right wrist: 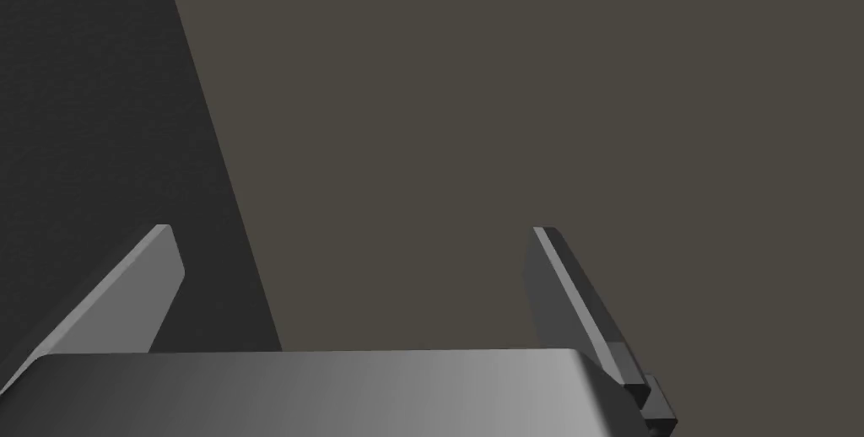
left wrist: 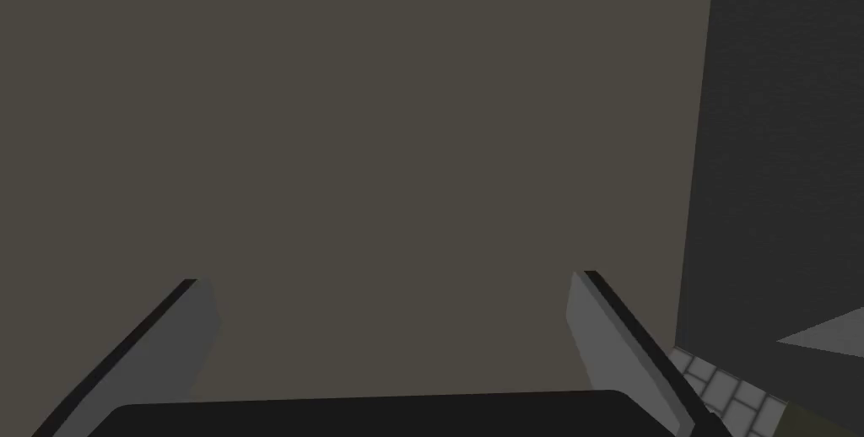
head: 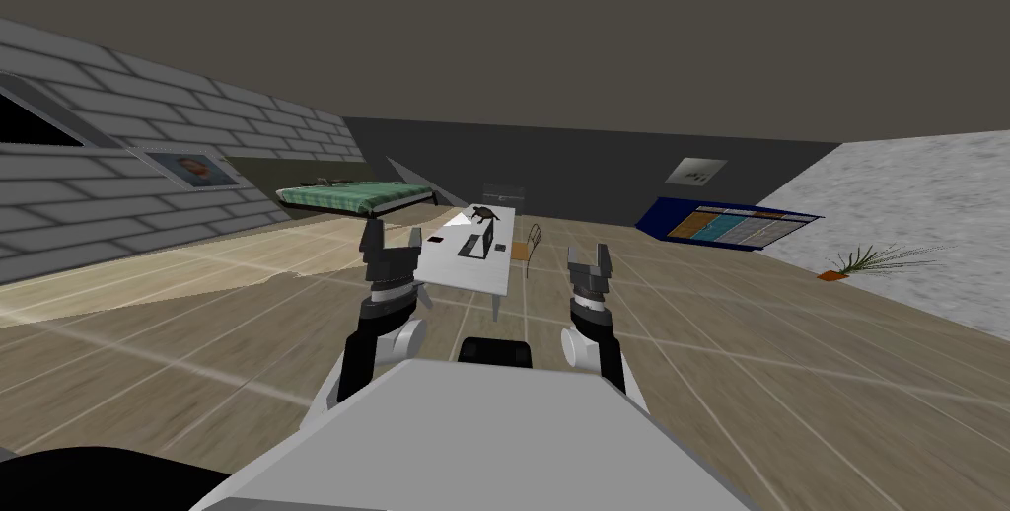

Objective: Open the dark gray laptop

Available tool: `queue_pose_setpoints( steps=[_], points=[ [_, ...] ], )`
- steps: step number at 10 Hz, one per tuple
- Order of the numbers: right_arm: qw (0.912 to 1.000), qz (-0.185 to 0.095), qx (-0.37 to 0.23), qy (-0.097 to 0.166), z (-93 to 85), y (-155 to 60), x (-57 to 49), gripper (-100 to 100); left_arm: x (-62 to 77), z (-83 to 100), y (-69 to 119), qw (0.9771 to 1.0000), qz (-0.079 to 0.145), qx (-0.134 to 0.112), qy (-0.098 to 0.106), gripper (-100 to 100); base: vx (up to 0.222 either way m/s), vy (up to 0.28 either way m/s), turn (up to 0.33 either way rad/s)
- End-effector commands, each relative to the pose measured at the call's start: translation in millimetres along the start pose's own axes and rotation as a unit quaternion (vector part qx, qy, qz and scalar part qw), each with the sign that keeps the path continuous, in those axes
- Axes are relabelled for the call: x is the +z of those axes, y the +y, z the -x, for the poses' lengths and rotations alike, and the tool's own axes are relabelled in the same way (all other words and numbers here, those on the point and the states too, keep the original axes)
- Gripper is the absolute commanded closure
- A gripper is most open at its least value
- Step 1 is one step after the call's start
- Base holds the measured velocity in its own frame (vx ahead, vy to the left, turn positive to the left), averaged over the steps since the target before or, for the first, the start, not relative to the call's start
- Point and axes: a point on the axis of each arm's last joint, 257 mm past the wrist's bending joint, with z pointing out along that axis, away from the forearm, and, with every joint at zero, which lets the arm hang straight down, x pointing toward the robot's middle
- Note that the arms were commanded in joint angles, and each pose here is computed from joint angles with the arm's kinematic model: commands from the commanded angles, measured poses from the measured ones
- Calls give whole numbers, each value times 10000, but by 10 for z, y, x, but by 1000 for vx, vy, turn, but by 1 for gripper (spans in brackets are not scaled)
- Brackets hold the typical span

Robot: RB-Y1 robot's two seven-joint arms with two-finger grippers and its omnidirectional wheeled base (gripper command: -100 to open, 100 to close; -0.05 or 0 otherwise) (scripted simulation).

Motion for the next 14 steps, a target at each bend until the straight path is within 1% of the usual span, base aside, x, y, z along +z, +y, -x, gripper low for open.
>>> queue_pose_setpoints(
  steps=[1,9,10,12,14],
  points=[
    [10000,0,0,0,0,0,0,0,0,0,0,10000,0,0,0,0,0,0,0],
    [10000,2,0,0,0,2,1,0,1,0,-2,10000,-2,0,0,0,0,0,0],
    [10000,2,0,0,0,2,1,0,4,-63,56,9998,34,49,204,-100,6,-4,-4],
    [10000,-1,0,0,0,-1,-1,0,13,-147,193,9987,120,146,482,-100,-1,-10,-10],
    [10000,-2,0,0,0,-1,-1,0,33,-212,396,9967,248,281,716,-100,1,-15,-15]
  ],
)
